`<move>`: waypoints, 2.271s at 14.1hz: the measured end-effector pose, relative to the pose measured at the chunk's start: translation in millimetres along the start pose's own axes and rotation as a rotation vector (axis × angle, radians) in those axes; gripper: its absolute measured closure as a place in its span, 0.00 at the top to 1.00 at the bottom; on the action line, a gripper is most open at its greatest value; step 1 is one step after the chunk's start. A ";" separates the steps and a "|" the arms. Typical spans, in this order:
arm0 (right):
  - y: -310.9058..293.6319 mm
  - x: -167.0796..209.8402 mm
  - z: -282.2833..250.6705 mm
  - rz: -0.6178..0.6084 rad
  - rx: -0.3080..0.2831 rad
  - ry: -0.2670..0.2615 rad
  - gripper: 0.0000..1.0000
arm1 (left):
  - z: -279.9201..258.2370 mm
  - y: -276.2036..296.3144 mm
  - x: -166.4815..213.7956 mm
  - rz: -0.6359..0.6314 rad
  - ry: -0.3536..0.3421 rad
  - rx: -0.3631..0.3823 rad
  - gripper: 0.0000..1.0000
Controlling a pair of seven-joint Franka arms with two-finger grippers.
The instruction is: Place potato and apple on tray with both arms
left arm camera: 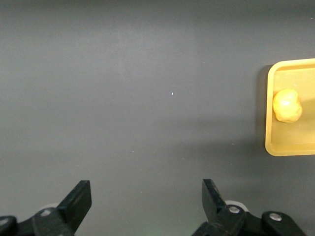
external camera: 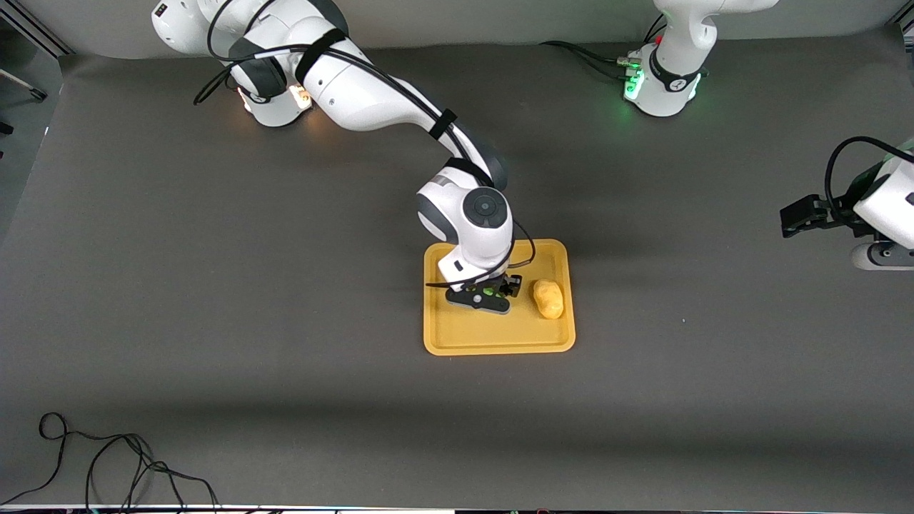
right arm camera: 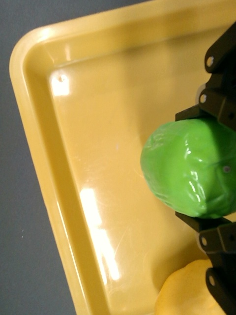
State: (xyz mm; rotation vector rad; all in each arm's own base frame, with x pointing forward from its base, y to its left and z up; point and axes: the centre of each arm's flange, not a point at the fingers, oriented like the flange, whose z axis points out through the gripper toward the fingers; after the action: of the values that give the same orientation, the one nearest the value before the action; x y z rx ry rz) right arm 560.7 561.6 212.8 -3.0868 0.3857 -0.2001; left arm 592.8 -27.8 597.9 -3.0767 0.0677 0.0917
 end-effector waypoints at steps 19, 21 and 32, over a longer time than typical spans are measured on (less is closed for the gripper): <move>52.3 40.8 -227.6 0.021 -0.135 -0.081 1.00 | 2.6 -11.7 2.9 -0.022 0.024 -0.062 1.00; 86.1 51.8 -253.9 -0.064 -0.188 -0.111 1.00 | 2.7 -11.6 2.8 -0.022 0.023 -0.062 1.00; 485.8 159.3 -389.8 -0.224 -0.073 -0.223 1.00 | 5.6 -3.2 3.5 -0.007 0.018 -0.062 1.00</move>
State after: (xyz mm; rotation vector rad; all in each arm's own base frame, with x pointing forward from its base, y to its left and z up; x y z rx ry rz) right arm 544.8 48.3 599.6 -3.1719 0.0397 0.1573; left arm 596.1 -24.4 592.4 -3.1400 0.0560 0.0667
